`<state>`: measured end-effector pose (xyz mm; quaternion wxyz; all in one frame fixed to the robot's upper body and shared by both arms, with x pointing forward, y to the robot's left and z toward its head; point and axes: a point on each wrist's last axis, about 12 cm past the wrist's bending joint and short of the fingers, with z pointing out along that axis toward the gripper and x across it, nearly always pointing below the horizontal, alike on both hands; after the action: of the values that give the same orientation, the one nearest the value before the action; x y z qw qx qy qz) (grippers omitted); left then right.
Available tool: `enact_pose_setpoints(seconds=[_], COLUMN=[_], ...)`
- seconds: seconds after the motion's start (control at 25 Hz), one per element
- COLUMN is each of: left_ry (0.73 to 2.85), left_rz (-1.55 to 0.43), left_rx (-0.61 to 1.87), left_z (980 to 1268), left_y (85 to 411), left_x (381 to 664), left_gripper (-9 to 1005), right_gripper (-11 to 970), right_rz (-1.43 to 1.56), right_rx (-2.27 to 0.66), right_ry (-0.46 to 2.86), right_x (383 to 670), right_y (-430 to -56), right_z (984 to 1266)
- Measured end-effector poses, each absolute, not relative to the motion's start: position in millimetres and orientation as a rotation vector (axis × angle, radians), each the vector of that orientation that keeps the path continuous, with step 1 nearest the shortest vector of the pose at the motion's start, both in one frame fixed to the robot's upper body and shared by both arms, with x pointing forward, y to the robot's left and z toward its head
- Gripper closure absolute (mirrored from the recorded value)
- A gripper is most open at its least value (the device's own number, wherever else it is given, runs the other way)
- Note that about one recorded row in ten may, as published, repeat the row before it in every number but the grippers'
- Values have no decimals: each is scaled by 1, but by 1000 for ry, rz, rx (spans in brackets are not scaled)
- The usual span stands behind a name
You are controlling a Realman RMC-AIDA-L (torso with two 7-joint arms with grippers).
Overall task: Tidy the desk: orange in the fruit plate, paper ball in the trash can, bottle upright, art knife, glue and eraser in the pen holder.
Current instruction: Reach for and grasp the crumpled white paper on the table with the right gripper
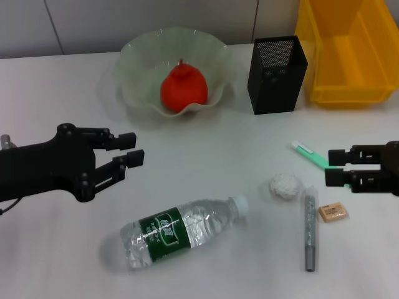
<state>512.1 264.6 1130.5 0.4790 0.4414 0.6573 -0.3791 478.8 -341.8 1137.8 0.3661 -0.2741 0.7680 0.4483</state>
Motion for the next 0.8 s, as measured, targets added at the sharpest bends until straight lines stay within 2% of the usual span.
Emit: enact_pose_setpoints(seconds=[0.2,0.24,0.44,0.64,0.8], left_ry=[1618,1623,1623,1615,1612], left_rz=[-991,-1000,-1020,-1029,-1029], left_rx=[1065,1062,1072,1081,1081], left_z=[1123,1121,1119,1119,1119], left_y=[266,266,266,264,263], left_x=[507,506,503,502,502], left_gripper=[724,724,724,724,723], right_gripper=[306,308,313,319,323], right_rz=[1082,1053,946,740,719], right_rx=[-696,-721,-716,-675,-682], right_ry=[2093,2142,2288,2451,2477], right_x=[487,492,508,531,539], right_y=[-341,-335,-316,-296,-287], right_z=[1165,1178,1203,1209,1209])
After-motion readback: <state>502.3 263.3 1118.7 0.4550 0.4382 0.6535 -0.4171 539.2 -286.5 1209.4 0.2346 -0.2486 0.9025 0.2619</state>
